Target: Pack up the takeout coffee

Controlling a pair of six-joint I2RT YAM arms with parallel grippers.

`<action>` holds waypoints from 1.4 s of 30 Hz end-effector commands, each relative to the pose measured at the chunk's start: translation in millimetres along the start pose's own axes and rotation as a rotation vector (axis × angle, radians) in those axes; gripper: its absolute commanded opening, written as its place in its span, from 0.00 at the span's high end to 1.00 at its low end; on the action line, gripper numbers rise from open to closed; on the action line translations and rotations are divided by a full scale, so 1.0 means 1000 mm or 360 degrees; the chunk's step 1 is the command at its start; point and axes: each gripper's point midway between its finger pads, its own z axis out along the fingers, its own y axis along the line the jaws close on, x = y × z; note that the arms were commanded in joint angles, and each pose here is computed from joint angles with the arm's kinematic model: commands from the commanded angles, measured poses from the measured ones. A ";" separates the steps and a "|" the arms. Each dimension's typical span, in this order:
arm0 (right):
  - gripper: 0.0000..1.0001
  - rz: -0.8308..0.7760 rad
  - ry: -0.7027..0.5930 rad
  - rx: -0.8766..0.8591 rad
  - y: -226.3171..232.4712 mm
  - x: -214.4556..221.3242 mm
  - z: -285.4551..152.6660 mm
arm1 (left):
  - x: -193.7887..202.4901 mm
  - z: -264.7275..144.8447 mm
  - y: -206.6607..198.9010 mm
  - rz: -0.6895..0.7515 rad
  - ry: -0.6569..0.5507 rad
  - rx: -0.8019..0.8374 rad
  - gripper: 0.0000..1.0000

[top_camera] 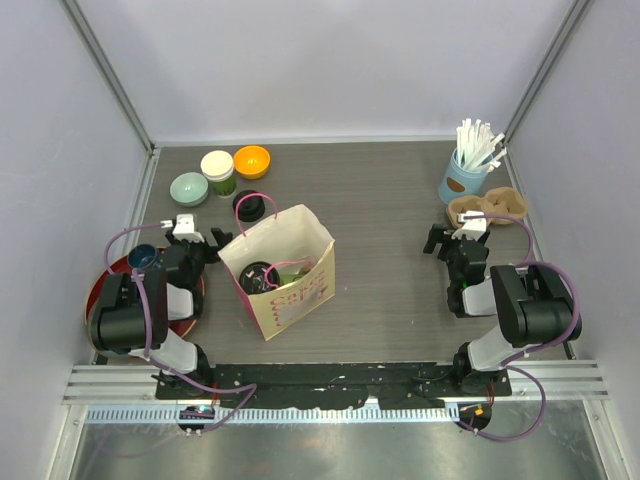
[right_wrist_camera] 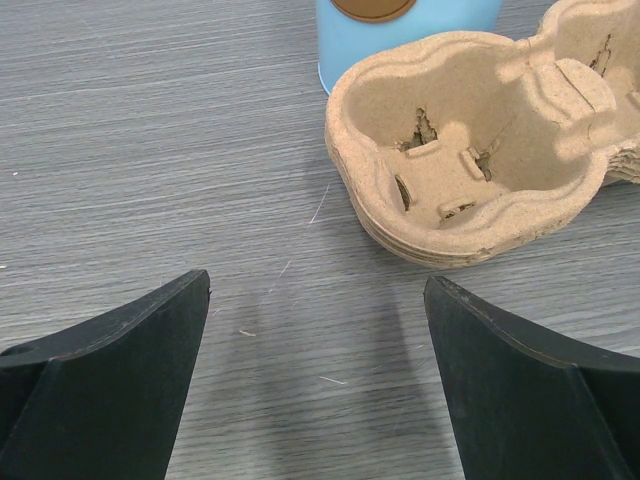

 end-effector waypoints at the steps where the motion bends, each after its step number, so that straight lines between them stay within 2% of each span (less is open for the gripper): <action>1: 0.06 0.0027 -0.0118 0.0031 -0.002 -0.023 0.006 | -0.023 0.004 -0.002 0.0051 -0.0102 0.0029 0.00; 4: 0.05 0.0037 -0.0115 0.0021 -0.001 -0.024 0.008 | -0.022 0.004 -0.002 0.0050 -0.0100 0.0028 0.00; 5: 0.00 0.0036 -0.0107 0.0019 -0.001 -0.022 0.008 | -0.022 0.005 -0.002 0.0047 -0.0098 0.0028 0.00; 6: 0.00 0.0039 -0.0112 0.0021 -0.002 -0.022 0.007 | -0.022 0.004 -0.002 0.0050 -0.0100 0.0026 0.00; 9: 0.04 -0.0043 -0.0071 -0.0157 0.017 -0.025 0.006 | -0.022 0.004 -0.002 0.0050 -0.0100 0.0026 0.00; 10: 0.06 -0.0042 -0.0091 -0.0183 0.022 -0.042 0.013 | -0.022 0.005 -0.002 0.0048 -0.0100 0.0028 0.00; 11: 0.09 -0.0051 0.0011 -0.0205 0.025 -0.039 0.011 | -0.022 0.004 -0.001 0.0050 -0.0100 0.0026 0.00; 12: 0.09 -0.0084 0.0026 -0.0266 0.031 -0.047 0.011 | -0.022 0.005 -0.002 0.0050 -0.0097 0.0035 0.00; 14: 0.10 -0.0027 0.0020 -0.0291 0.037 -0.080 0.013 | -0.022 0.006 -0.002 0.0054 -0.0092 0.0037 0.00; 18: 0.22 0.0008 -0.0078 -0.0392 0.054 -0.140 0.016 | -0.021 0.005 -0.003 0.0053 -0.0086 0.0041 0.00; 19: 0.23 0.0021 -0.0101 -0.0328 0.050 -0.165 0.021 | -0.022 0.005 -0.003 0.0053 -0.0089 0.0041 0.00; 21: 0.23 0.0046 -0.0058 -0.0221 0.041 -0.177 0.036 | -0.022 0.005 -0.003 0.0053 -0.0089 0.0039 0.00; 22: 0.24 0.0047 -0.0052 -0.0060 0.026 -0.200 0.044 | -0.022 0.005 -0.003 0.0053 -0.0089 0.0039 0.00; 23: 0.29 0.0029 -0.0026 -0.0010 0.022 -0.206 0.051 | -0.022 0.005 -0.003 0.0053 -0.0089 0.0041 0.00; 24: 0.33 0.0003 0.0064 0.0044 0.018 -0.193 0.066 | -0.022 0.005 -0.003 0.0056 -0.0089 0.0041 0.00; 25: 0.36 -0.0021 0.0066 0.0071 0.016 -0.213 0.072 | -0.022 0.006 -0.003 0.0056 -0.0091 0.0042 0.00; 27: 0.39 -0.0047 0.0117 0.0186 0.006 -0.214 0.087 | -0.022 0.006 -0.003 0.0056 -0.0088 0.0046 0.00; 33: 0.39 -0.0191 0.0235 0.0389 -0.013 -0.208 0.127 | -0.022 0.006 -0.004 0.0056 -0.0088 0.0051 0.00; 37: 0.42 -0.0251 0.0257 0.0420 -0.015 -0.205 0.145 | -0.022 0.006 -0.004 0.0059 -0.0090 0.0051 0.00; 42: 0.51 -0.0310 0.0274 0.0444 -0.017 -0.201 0.166 | -0.022 0.006 -0.004 0.0059 -0.0087 0.0053 0.00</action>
